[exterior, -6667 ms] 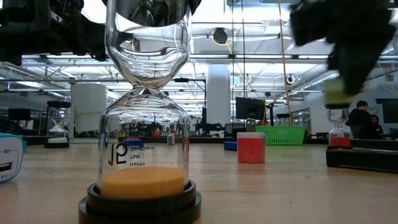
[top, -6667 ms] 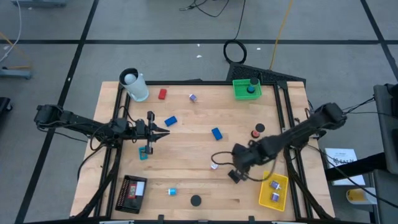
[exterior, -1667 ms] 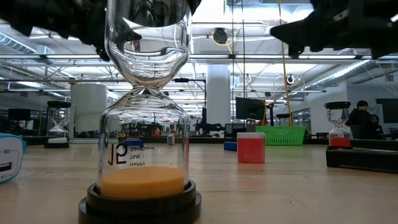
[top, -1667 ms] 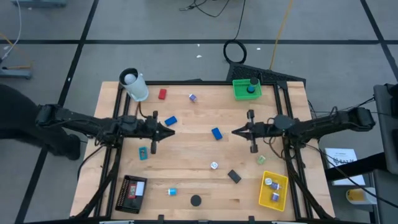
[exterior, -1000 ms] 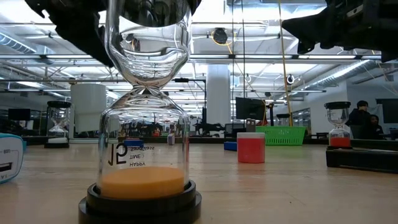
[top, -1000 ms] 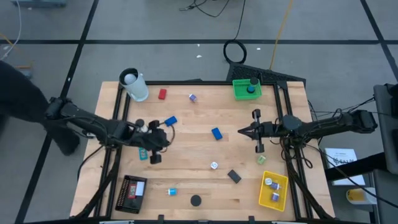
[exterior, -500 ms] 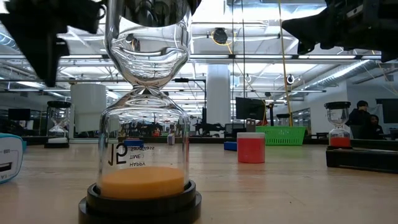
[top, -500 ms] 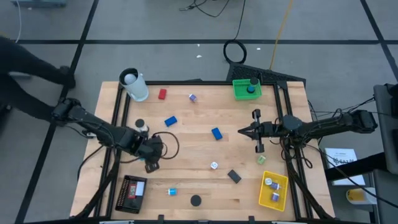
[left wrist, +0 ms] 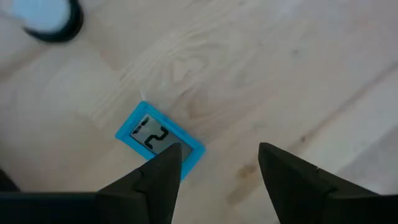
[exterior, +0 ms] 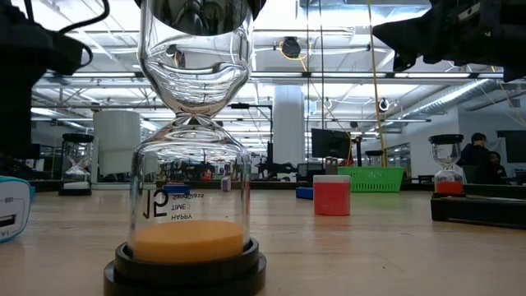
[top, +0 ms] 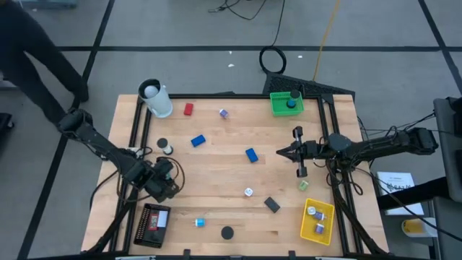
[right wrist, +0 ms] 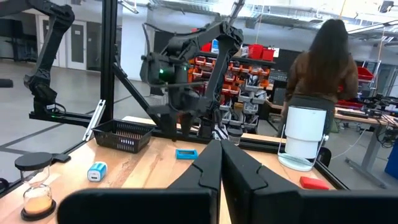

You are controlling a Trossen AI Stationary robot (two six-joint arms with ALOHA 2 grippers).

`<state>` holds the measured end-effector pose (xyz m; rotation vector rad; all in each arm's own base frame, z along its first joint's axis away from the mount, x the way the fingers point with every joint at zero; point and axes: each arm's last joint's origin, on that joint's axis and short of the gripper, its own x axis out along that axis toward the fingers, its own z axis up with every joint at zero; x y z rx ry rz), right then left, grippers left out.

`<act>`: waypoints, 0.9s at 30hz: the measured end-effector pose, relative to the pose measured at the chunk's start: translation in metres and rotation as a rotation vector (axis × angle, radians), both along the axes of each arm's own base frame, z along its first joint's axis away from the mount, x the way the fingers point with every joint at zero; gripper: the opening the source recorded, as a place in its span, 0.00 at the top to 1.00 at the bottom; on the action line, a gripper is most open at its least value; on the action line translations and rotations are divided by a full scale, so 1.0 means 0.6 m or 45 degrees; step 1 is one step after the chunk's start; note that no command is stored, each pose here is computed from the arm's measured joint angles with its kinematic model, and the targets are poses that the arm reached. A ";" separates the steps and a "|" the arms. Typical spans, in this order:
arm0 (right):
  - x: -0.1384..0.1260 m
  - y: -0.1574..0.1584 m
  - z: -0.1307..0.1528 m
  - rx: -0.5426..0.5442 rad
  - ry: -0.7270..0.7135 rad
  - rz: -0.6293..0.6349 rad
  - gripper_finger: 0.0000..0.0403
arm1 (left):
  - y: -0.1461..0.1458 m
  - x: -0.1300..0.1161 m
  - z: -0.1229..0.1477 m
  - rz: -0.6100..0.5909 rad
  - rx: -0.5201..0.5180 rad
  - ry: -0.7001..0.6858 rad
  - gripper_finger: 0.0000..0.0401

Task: Pick & Place Office items
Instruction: Put the light blue digital clock into the black bin

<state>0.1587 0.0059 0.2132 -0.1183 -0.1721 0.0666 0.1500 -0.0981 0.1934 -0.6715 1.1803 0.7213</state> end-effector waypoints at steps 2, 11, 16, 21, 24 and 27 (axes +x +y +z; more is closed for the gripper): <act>0.000 0.000 0.000 0.000 0.000 0.000 1.00 | 0.003 -0.003 -0.007 0.061 0.000 0.013 0.45; 0.000 0.000 0.000 0.000 0.001 0.000 1.00 | 0.015 -0.021 -0.046 0.219 0.014 0.074 0.41; 0.000 0.000 0.000 0.000 0.001 0.000 1.00 | 0.020 -0.028 -0.064 0.249 0.016 0.065 0.34; 0.000 0.000 0.000 0.000 0.001 0.000 1.00 | 0.020 -0.027 -0.081 0.241 -0.029 0.012 0.27; 0.000 0.000 0.000 0.000 0.000 0.001 1.00 | 0.023 -0.032 -0.092 0.227 -0.024 0.025 0.25; 0.000 0.000 0.000 0.000 0.000 0.000 1.00 | 0.023 -0.032 -0.093 0.194 -0.022 0.028 0.25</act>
